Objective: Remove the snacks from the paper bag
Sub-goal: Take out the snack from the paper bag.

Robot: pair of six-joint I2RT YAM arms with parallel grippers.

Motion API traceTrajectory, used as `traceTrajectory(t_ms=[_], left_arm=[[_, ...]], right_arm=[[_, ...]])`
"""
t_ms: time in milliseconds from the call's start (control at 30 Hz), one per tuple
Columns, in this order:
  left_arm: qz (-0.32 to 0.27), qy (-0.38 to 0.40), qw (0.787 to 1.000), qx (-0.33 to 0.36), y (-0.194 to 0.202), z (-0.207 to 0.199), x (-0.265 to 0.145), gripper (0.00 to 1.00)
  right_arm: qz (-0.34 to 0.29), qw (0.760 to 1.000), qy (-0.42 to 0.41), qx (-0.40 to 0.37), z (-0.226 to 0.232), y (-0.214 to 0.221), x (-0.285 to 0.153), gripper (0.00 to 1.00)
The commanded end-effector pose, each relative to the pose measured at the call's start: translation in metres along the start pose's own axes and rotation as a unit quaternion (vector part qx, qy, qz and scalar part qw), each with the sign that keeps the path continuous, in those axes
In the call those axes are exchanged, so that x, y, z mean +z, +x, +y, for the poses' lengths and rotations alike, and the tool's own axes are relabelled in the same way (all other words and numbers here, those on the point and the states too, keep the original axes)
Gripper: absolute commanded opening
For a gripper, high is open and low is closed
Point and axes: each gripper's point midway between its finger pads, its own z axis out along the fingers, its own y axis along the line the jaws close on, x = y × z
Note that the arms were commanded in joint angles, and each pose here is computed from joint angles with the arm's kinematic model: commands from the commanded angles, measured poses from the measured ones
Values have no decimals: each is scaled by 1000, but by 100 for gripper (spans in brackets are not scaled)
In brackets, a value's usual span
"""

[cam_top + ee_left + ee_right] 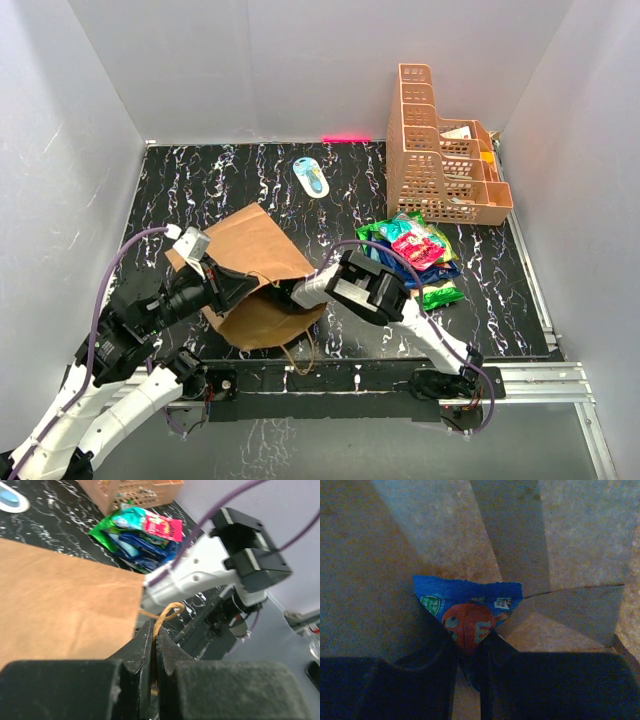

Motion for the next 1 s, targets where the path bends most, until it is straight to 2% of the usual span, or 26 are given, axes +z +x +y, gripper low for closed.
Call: traceTrajectory(t_ms=[0,100,267,533,733,967], left_arm=[[-42,-74,996,-7,-10,26,-5,0],[-63,-106,992,-10,-18,36,-8,0],[-80,-116,990,-11,-28,39,-4,0],[-98,-135,986,-16,-44,43,-1,0],[-104,-160,981,-31,-52,49,1,0],[-114,-198,972,-56,-55,62,2,0]], right_arm=[[-32,996,67,40,-65,-28,-30,16],[-47,996,52,51,-58,-38,-53,15],[-80,992,18,91,-53,-58,-90,14],[-122,975,-60,177,-43,-76,-153,13],[-148,947,-138,249,-44,-92,-213,14],[-176,923,-163,299,-81,-98,-279,14]])
